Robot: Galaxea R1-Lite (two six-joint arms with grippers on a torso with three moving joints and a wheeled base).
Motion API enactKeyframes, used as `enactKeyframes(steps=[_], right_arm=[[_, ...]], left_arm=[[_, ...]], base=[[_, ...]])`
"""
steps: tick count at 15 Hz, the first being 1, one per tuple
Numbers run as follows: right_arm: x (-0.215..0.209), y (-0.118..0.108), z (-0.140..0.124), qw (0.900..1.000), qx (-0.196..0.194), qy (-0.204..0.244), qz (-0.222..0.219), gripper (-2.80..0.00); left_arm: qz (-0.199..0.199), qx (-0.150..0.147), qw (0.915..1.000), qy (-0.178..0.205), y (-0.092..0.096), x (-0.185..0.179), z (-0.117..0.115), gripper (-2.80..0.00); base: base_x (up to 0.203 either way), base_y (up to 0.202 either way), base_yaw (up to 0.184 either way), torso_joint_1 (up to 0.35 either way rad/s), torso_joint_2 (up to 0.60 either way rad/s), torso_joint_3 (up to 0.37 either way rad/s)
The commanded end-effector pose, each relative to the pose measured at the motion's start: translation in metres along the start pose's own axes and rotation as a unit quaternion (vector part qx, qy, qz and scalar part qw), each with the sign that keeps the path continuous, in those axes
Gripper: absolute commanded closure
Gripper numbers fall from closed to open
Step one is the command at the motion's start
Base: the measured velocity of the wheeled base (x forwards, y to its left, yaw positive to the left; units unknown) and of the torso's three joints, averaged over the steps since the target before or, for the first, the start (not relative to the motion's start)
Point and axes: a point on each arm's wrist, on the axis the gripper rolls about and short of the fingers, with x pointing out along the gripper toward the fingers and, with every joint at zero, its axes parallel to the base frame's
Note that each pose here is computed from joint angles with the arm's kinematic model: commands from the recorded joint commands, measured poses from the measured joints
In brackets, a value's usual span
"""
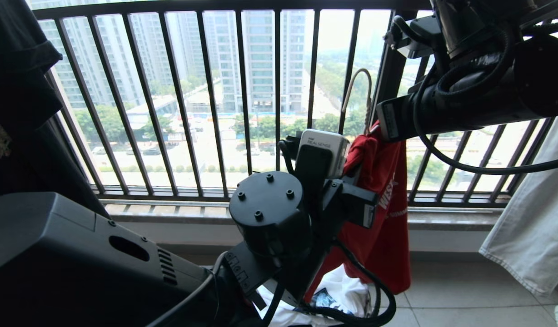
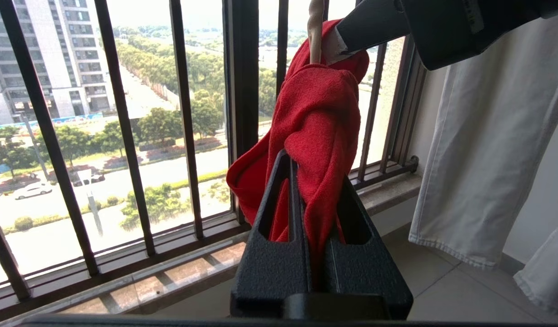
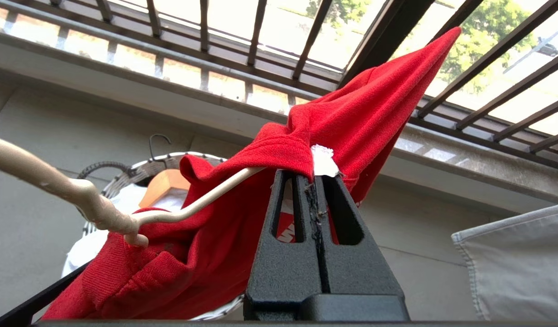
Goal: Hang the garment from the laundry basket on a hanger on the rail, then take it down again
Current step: Hang the clothes on the clothes rack
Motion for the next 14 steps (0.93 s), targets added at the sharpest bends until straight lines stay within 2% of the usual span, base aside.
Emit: enactKeyframes(steps=[1,3,5,9,14], right_arm=[[-0.002,-0.003,-0.001,1.000,0.016,0.002,0.001,0.00],[-0.001,-0.012,0.000,0.999,0.031,0.002,-0.013,0.00],[0.004,-0.019,-0.001,0.999,0.037,0.006,-0.025,0.00],[0.012,-0.030,-0.002,0.998,0.047,0.014,-0.045,0.00],[0.018,-0.046,-0.003,0.996,0.059,0.020,-0.070,0.00]], left_arm=[[-0.022,0.006,0.9997,0.007,0.000,-0.015,0.019,0.00],[-0.023,0.021,0.9991,0.027,0.003,-0.019,0.027,0.00],[-0.023,0.021,0.9993,0.019,0.005,-0.023,0.039,0.00],[-0.024,0.039,0.9983,0.034,0.009,-0.033,0.048,0.00],[-0.002,0.073,0.9935,0.087,0.010,-0.034,0.040,0.00]], base=[[0.000,0.000,0.000,0.000,0.00,0.000],[0.000,0.000,0.000,0.000,0.00,0.000],[0.000,0.000,0.000,0.000,0.00,0.000],[0.000,0.000,0.000,0.000,0.00,0.000],[0.000,0.000,0.000,0.000,0.00,0.000]])
